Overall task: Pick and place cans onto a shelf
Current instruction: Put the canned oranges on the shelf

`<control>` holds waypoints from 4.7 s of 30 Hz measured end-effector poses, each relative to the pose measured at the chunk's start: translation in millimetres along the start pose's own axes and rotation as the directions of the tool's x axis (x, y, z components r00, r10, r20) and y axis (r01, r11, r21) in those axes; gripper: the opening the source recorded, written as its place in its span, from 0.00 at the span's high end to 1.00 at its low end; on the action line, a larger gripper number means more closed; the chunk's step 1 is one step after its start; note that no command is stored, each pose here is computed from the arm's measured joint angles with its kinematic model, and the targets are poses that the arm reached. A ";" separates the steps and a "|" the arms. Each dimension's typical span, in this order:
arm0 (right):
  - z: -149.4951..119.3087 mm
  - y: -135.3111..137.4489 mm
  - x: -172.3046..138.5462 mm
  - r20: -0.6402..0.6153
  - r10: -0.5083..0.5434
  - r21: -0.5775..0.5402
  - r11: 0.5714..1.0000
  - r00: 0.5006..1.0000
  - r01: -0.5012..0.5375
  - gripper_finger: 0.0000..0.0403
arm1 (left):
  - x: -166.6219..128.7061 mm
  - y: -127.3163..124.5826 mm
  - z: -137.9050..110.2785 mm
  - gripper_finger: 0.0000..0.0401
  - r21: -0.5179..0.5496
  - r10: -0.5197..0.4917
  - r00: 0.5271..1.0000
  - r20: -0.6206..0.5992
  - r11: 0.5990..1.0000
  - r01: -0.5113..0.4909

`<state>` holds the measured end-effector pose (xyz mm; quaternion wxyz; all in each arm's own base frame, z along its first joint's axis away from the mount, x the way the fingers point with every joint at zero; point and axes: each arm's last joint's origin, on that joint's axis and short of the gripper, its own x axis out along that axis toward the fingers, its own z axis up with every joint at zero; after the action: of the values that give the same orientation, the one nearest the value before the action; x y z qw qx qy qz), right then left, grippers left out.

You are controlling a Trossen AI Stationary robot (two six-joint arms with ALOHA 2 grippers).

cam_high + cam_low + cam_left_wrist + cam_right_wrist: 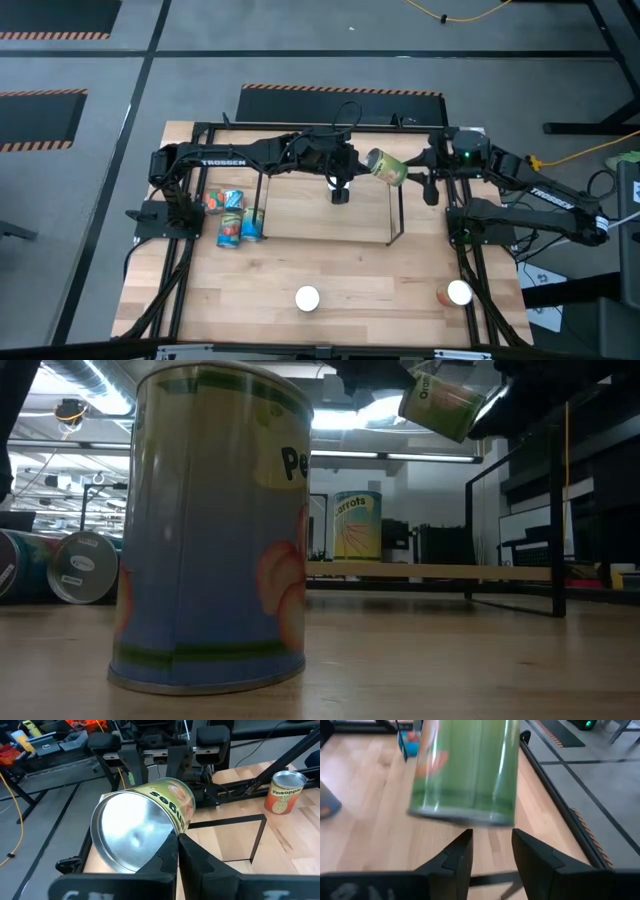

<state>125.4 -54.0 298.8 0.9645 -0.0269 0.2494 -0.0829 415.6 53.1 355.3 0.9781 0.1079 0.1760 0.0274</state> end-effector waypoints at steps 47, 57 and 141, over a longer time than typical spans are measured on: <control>-21.9 10.6 -46.8 -0.026 -0.177 0.094 0.979 0.984 0.178 0.65 | -36.8 15.2 60.5 1.00 0.224 0.041 0.999 -0.027 0.974 -0.034; -22.7 10.8 -46.8 -0.033 -0.174 0.094 0.980 0.984 0.177 0.65 | 6.5 6.4 20.2 1.00 0.195 -0.018 0.971 -0.240 0.979 0.066; -23.4 11.2 -46.4 -0.038 -0.162 0.140 0.976 0.986 0.166 0.65 | 81.7 -14.6 -57.9 0.98 0.178 -0.046 0.856 -0.515 0.971 0.160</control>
<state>75.7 -35.1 299.5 0.9504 0.0228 0.2526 -0.1803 472.0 58.0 271.4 0.8799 0.1921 0.4343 -0.0171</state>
